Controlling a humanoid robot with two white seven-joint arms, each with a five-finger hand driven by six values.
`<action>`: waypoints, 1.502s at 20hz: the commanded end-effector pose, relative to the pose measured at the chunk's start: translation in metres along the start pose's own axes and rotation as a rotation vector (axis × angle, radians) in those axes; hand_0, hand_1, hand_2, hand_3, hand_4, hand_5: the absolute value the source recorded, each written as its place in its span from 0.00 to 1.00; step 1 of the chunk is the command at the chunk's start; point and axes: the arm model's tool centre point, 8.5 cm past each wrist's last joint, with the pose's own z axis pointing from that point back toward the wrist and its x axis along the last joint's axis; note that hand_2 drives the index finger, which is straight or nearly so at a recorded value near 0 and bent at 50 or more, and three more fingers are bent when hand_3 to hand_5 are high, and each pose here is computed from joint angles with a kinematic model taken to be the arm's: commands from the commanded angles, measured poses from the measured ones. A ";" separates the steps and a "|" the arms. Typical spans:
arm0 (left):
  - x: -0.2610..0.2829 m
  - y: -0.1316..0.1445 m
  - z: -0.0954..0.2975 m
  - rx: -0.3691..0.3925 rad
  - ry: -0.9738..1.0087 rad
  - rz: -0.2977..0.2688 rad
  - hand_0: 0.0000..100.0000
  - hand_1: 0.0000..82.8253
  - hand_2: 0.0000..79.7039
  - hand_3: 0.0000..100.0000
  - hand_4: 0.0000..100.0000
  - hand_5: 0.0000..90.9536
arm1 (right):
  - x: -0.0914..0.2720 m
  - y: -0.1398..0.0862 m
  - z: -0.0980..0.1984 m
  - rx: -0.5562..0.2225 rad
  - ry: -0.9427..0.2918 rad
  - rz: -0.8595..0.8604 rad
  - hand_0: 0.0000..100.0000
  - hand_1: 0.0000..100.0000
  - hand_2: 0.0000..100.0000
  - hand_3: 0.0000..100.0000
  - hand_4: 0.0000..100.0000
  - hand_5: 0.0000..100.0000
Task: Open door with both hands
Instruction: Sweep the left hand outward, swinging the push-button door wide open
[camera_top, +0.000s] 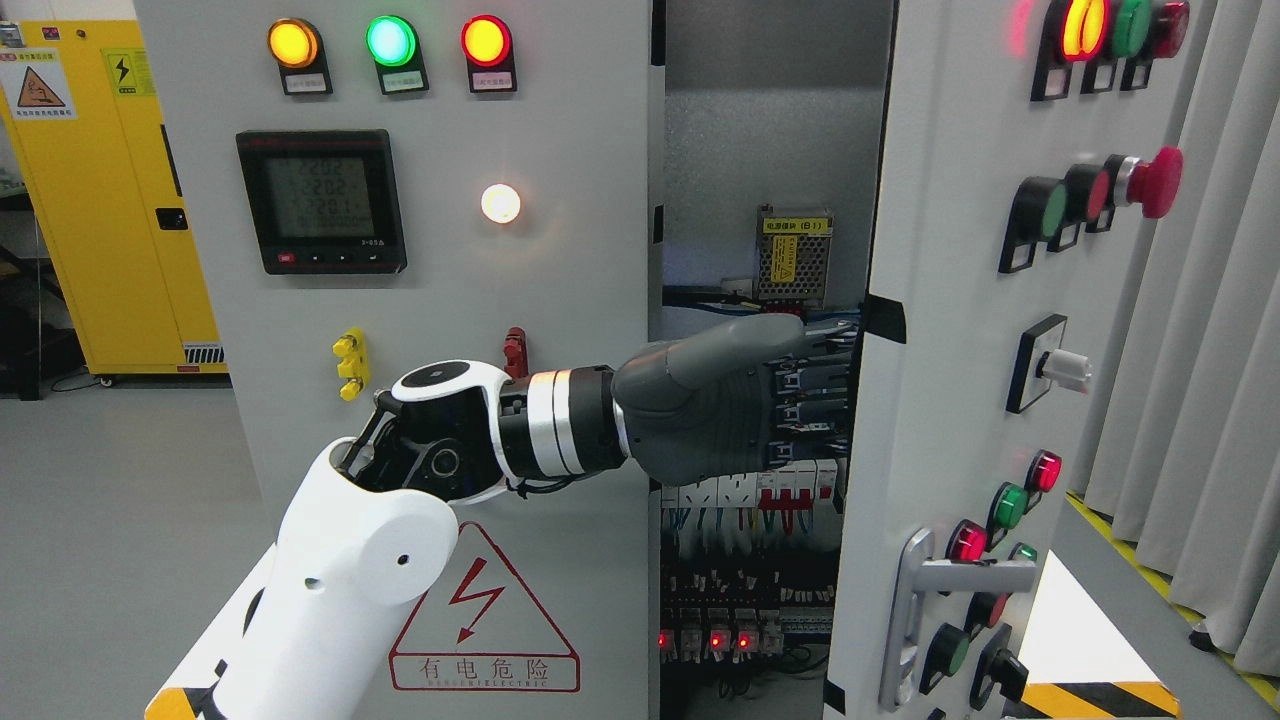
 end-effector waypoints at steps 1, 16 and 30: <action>-0.009 -0.008 -0.040 -0.072 -0.014 0.035 0.12 0.67 0.00 0.00 0.00 0.00 | 0.000 0.000 0.000 0.001 0.001 0.000 0.00 0.50 0.04 0.00 0.00 0.00; -0.005 -0.029 -0.084 -0.107 -0.017 -0.008 0.12 0.67 0.00 0.00 0.00 0.00 | 0.000 0.000 0.000 0.001 -0.001 0.000 0.00 0.50 0.04 0.00 0.00 0.00; -0.001 -0.056 -0.104 -0.096 -0.002 -0.070 0.12 0.67 0.00 0.00 0.00 0.00 | 0.001 0.000 0.000 0.001 -0.002 0.000 0.00 0.50 0.04 0.00 0.00 0.00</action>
